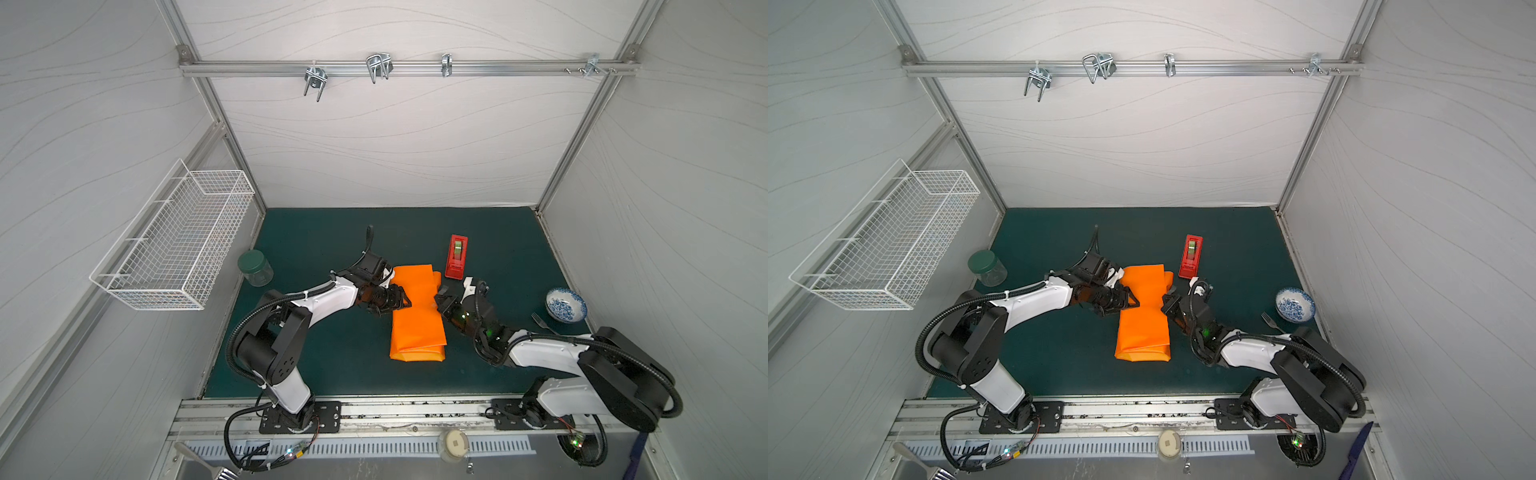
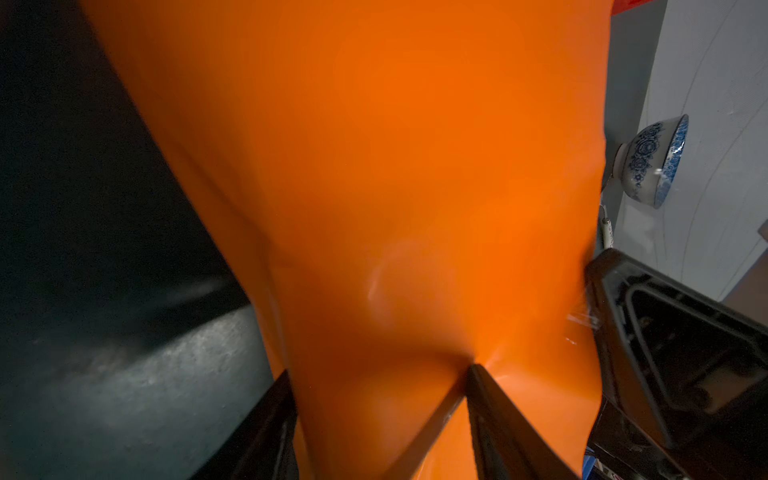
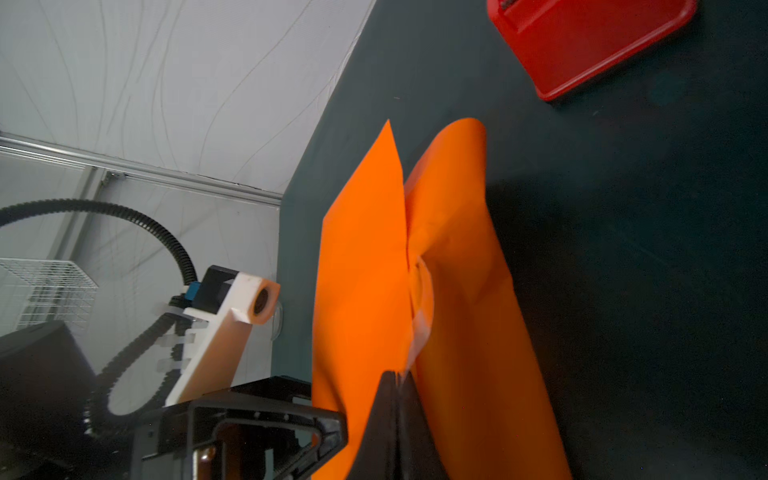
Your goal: Wrap the gift box in paper
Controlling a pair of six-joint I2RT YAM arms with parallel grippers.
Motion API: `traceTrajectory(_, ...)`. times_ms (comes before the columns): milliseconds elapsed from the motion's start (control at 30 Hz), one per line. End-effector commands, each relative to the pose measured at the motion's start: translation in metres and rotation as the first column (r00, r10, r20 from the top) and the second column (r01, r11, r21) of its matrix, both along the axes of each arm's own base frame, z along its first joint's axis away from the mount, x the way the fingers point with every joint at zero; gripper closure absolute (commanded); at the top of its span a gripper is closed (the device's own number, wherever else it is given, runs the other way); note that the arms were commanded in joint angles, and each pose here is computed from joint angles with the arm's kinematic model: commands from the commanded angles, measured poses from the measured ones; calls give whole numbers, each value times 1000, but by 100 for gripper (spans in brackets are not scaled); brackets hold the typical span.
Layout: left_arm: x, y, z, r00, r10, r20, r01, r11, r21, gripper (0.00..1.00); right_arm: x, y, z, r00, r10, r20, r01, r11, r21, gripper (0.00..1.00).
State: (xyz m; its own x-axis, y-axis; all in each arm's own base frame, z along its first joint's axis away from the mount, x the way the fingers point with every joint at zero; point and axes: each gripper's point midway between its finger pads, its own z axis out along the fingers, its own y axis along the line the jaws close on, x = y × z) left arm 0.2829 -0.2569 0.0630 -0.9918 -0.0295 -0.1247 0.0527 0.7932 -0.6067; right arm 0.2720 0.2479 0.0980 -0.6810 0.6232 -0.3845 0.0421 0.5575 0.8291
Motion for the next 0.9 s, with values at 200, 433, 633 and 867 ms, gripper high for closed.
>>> traceTrajectory(200, -27, 38, -58, 994, 29, -104, -4, 974, 227, 37, -3, -6, -20, 1000, -15, 1, 15, 999, -52, 100)
traceTrajectory(433, -26, 38, -58, 994, 29, -105, -5, 975, 224, 37, -2, -5, -9, 999, 9, 53, -4, 997, -79, 100)
traceTrajectory(633, -26, 37, -57, 994, 29, -103, -6, 975, 222, 37, -3, -6, 0, 996, 24, 87, -13, 993, -119, 100)
traceTrajectory(867, -26, 37, -56, 995, 28, -99, -6, 975, 220, 37, -6, -6, -13, 997, 35, 66, -25, 989, -149, 100)
